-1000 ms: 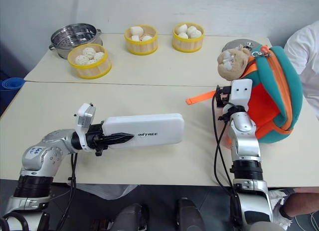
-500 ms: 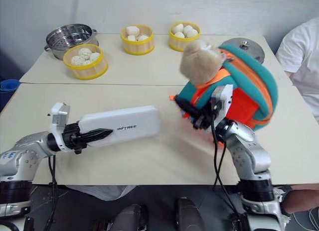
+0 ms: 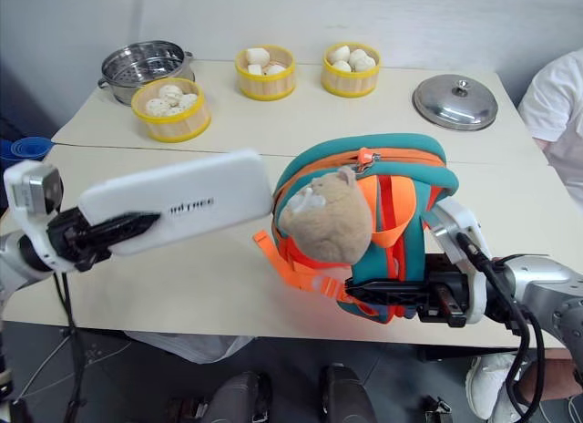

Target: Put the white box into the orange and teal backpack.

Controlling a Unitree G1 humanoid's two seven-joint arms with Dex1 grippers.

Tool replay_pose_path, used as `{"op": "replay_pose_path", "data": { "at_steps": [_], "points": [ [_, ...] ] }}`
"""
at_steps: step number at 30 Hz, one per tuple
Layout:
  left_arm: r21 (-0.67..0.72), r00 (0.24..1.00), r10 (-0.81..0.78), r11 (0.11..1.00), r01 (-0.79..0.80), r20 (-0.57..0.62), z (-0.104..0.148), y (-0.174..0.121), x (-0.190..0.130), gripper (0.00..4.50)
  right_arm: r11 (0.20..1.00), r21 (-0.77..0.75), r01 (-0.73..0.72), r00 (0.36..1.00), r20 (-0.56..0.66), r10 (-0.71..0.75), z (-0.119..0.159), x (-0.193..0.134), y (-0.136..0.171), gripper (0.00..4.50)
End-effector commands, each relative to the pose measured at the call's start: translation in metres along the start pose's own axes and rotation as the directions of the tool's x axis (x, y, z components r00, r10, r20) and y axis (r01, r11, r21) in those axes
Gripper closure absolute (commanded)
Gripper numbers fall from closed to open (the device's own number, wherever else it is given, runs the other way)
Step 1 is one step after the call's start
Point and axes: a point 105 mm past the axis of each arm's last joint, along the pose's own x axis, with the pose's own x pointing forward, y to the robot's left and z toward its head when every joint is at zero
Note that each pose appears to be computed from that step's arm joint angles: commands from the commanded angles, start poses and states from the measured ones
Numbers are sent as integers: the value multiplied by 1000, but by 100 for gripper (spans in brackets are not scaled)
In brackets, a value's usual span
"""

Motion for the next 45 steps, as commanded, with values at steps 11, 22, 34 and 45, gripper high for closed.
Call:
{"op": "replay_pose_path", "data": {
  "at_steps": [11,22,34,45],
  "points": [
    [107,960,-269,955,276,-70,26,-39,34,333,998,-66,12,999,32,-10,3,11,-9,444],
    [427,932,-167,853,300,-322,-5,-13,132,333,997,-73,19,1000,25,-17,0,14,-15,444],
    [336,895,-245,864,376,-373,-46,-7,223,298,993,-98,72,997,42,-68,0,17,-23,448],
    [390,888,-376,801,455,-264,8,2,127,88,949,-196,248,963,156,-219,7,18,-44,450]
  ]
}}
